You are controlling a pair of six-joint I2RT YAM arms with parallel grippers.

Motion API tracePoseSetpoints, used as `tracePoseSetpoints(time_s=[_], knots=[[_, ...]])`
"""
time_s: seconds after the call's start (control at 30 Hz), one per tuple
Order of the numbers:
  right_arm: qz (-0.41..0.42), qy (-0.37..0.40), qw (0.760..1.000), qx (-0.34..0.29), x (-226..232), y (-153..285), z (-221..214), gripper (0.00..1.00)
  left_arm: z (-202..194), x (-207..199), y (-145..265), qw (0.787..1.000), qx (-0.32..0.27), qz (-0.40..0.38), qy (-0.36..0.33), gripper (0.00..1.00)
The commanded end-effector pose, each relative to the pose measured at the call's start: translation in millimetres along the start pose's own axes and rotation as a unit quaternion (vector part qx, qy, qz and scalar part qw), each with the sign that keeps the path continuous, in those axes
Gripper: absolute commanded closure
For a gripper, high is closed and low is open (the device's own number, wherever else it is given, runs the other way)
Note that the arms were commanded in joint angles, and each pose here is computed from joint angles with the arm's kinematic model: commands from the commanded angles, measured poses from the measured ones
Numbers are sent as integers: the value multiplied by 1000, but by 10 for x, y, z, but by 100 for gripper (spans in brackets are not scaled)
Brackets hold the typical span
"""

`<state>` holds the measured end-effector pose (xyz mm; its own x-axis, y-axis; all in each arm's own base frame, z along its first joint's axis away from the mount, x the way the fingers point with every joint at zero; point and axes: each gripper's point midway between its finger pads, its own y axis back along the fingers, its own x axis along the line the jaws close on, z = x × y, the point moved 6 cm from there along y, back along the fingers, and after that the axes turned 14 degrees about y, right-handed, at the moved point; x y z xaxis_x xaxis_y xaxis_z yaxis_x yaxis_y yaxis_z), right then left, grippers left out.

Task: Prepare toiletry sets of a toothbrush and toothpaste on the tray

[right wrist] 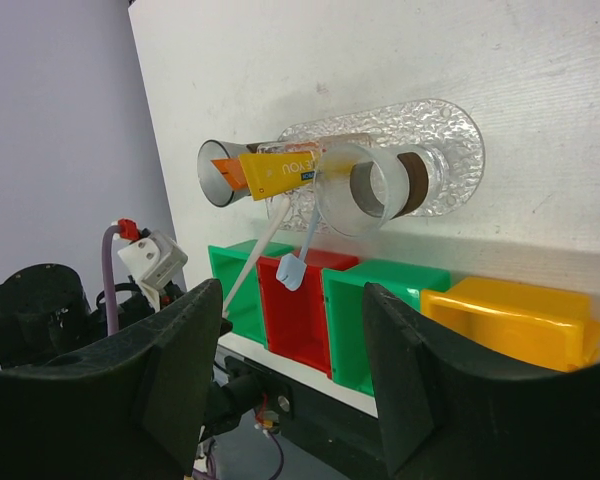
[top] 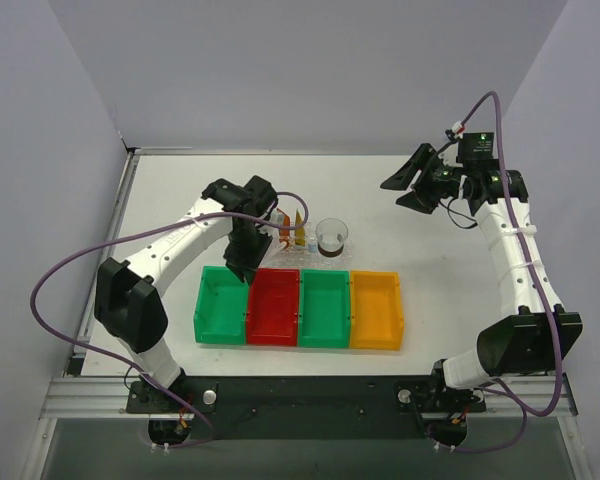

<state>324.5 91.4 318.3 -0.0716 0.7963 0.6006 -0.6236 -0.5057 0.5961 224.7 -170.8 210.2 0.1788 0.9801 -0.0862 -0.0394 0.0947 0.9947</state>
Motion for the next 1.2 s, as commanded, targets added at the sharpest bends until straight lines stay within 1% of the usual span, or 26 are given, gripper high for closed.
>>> tracePoseSetpoints(time_s=[0.0, 1.17], knots=[[9, 8, 1000, -3, 22, 62, 6, 47, -207, 100, 165, 997, 62, 33, 11, 100], [6, -2, 1000, 1, -52, -31, 115, 46, 69, -30, 45, 998, 61, 22, 18, 100]])
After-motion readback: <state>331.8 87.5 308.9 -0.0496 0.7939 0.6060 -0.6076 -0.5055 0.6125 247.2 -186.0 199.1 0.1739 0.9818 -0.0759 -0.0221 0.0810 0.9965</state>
